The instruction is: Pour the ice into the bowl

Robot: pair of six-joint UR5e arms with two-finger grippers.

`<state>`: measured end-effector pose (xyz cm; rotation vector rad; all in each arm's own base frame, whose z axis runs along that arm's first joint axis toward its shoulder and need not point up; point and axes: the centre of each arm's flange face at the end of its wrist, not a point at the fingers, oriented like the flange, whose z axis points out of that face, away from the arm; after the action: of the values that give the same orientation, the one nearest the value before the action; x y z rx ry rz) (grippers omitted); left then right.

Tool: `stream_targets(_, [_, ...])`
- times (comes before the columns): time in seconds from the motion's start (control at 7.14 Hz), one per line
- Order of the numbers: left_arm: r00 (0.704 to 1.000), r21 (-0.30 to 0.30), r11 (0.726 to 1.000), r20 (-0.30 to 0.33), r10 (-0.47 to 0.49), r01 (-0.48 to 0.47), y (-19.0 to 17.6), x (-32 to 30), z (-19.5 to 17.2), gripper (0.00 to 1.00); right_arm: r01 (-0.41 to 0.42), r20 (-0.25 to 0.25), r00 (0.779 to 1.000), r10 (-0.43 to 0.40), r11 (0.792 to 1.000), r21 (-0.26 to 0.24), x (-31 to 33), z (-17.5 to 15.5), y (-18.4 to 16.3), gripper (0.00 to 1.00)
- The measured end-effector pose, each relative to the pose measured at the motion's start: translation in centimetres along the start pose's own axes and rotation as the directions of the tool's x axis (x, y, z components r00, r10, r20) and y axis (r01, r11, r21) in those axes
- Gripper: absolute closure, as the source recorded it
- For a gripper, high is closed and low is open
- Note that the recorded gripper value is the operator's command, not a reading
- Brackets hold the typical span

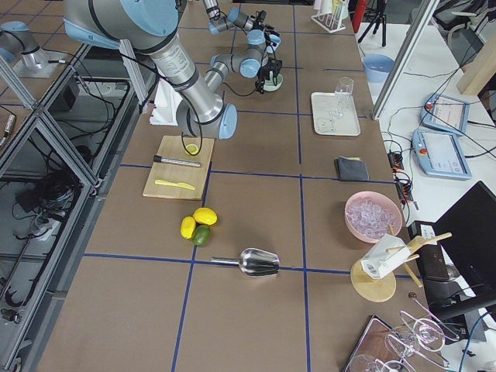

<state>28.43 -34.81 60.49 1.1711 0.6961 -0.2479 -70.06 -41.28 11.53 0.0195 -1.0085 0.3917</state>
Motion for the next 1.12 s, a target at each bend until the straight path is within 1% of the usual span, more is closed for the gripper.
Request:
stream_targets(0.42, [1.000, 0.006, 1.000, -0.008, 0.005, -0.005, -1.6, -0.2, 0.1, 0.00, 0.000, 0.002, 1.000, 0.000, 1.000, 0.001, -0.3, 0.2, 0.0, 0.00])
stream_targets(0.56, [1.000, 0.003, 1.000, -0.014, 0.004, -0.004, -2.1, -0.4, 0.1, 0.00, 0.000, 0.000, 1.000, 0.000, 1.000, 0.001, -0.5, 0.3, 0.0, 0.03])
stream_targets(0.7, [1.000, -0.003, 1.000, -0.020, 0.004, -0.005, -2.7, -0.8, 0.0, 0.00, 0.000, -0.004, 1.000, 0.000, 1.000, 0.001, -1.0, 0.5, 0.1, 0.08])
stream_targets(0.84, [1.000, -0.003, 1.000, -0.017, 0.016, -0.016, -3.2, -1.4, -0.1, 0.00, 0.000, -0.007, 1.000, 0.000, 1.000, 0.002, -1.3, 0.6, 0.1, 0.09])
stream_targets(0.98, [1.000, -0.002, 1.000, -0.016, 0.027, -0.027, -3.8, -1.8, -0.1, 0.00, 0.000, -0.011, 1.000, 0.000, 1.000, 0.008, -1.3, 0.9, 0.0, 0.19])
stream_targets(1.12, [0.999, -0.004, 1.000, -0.021, 0.030, -0.030, -4.3, -2.0, -0.1, 0.00, 0.000, -0.017, 1.000, 0.000, 1.000, 0.015, -1.3, 1.1, -0.1, 0.31])
